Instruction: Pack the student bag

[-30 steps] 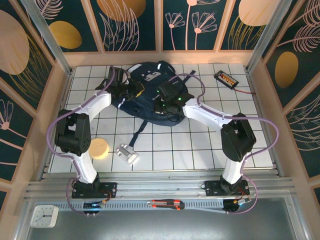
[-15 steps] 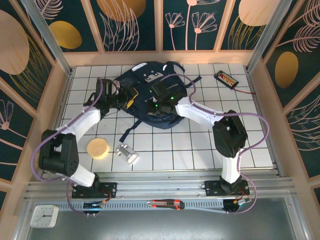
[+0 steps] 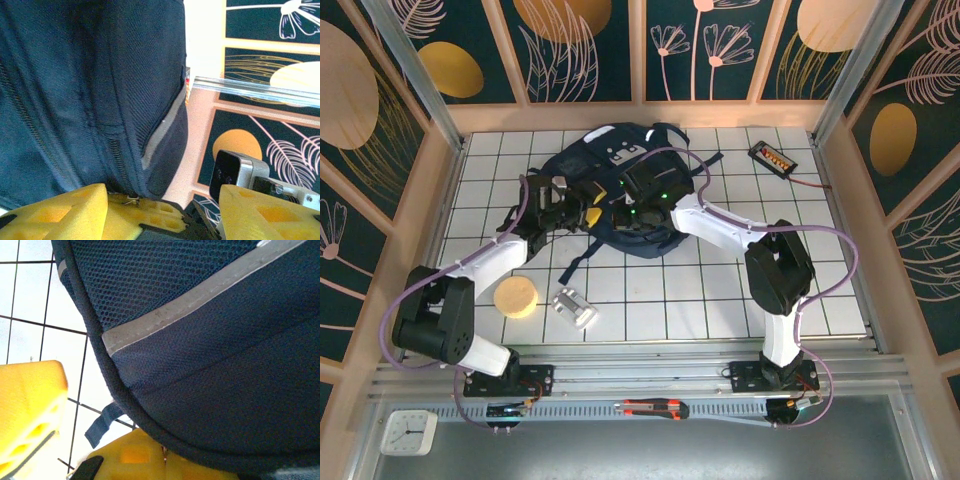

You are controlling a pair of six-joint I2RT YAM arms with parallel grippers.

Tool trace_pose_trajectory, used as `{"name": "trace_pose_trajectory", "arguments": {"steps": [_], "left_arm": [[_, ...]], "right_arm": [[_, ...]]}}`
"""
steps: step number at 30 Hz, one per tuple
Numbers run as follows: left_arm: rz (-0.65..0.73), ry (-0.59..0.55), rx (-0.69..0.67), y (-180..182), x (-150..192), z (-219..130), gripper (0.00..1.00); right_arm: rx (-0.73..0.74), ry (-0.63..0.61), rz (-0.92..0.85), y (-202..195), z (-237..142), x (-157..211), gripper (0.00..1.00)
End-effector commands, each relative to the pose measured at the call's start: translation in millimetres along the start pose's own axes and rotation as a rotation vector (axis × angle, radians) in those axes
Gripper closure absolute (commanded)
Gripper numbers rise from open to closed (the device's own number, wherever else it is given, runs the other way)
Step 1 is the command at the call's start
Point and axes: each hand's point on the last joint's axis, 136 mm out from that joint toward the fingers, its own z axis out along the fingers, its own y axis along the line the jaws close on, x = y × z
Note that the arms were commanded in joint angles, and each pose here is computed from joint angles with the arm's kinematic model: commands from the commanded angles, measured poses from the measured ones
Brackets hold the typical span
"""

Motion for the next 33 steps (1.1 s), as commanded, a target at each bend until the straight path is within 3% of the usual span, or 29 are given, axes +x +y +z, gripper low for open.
{"name": "trace_pose_trajectory", "arguments": {"steps": [1,21,25,33], "left_arm": [[-0.033,0.001,0.034,-12.3,-1.9,8.1,0.4],[-0.038,0.018,-0.006,4.5,-9.3,30.9,0.46],[-0.042,0.021,-0.007,6.7,-9.5,32.6,0.52],[-0.04,0.025,0.001,7.9,-8.2,32.2,0.75]], "right_arm": [[-0.062,0.011,-0.03,18.7,-1.9,-0.7,1.0],[-0.067,0.006,-0.02,26.5,-1.0,2.3,1.0],[-0.065,0.012,-0.022,28.1,0.7,5.3,1.0],[-0.058,0.016,-0.021,28.7,1.7,9.7,1.0]]}}
